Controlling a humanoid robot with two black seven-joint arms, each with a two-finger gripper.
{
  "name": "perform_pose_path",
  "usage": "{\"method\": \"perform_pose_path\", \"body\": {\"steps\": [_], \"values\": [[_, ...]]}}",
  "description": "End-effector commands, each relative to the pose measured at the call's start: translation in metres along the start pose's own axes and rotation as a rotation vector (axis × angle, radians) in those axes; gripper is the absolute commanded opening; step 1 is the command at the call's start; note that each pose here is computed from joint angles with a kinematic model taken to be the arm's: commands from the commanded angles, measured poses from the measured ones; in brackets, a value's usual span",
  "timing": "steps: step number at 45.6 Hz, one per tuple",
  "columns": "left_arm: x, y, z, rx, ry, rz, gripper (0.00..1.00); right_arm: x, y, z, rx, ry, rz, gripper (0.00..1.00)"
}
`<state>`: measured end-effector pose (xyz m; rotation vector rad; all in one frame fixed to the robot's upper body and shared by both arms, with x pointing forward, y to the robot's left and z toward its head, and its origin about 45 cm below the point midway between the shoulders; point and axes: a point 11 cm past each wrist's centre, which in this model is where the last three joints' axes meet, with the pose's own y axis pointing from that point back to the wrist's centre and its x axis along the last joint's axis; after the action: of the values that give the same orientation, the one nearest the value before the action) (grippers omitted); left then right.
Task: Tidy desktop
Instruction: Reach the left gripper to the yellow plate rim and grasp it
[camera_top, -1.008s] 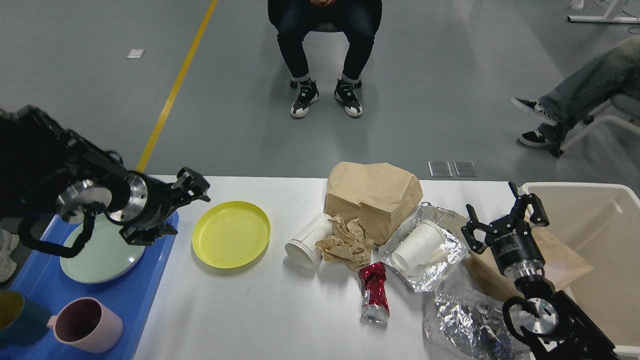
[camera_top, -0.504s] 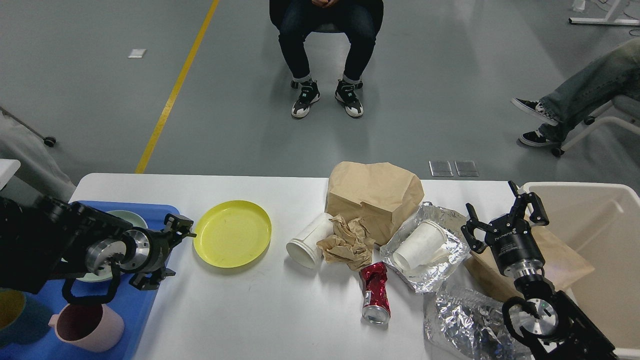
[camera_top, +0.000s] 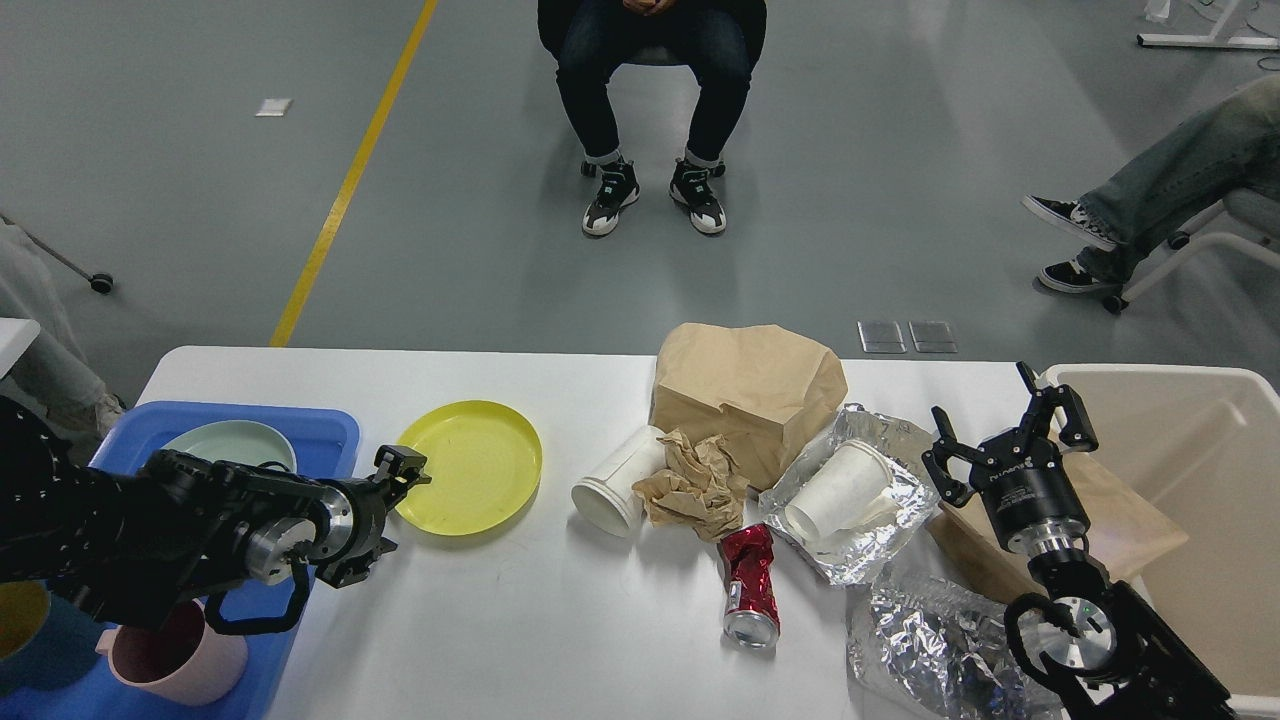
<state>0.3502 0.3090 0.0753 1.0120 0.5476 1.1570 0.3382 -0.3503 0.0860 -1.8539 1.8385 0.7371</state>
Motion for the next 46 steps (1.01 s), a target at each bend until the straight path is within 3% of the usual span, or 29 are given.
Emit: {"method": "perform_pose_path", "body": {"steps": [1,11,19,37,46], "values": [[-0.007,-0.004,0.001,-0.003,-0.013,-0.008,0.76,0.0,0.0,0.0,0.0,0.0,0.0,1.0],[-0.012,-0.008,0.001,-0.008,-0.014,-0.018,0.45,0.0,0.0,0.0,0.0,0.0,0.001,1.0],[-0.017,-0.009,0.003,-0.012,-0.003,-0.037,0.26,0.0,0.0,0.0,0.0,0.0,0.001,1.0],[-0.018,-0.011,-0.007,0.003,0.006,-0.036,0.24,0.0,0.0,0.0,0.0,0.0,0.0,1.0],[-0.019,-0.012,-0.009,0.008,0.008,-0.045,0.14,0.0,0.0,0.0,0.0,0.0,0.0,1.0]]}}
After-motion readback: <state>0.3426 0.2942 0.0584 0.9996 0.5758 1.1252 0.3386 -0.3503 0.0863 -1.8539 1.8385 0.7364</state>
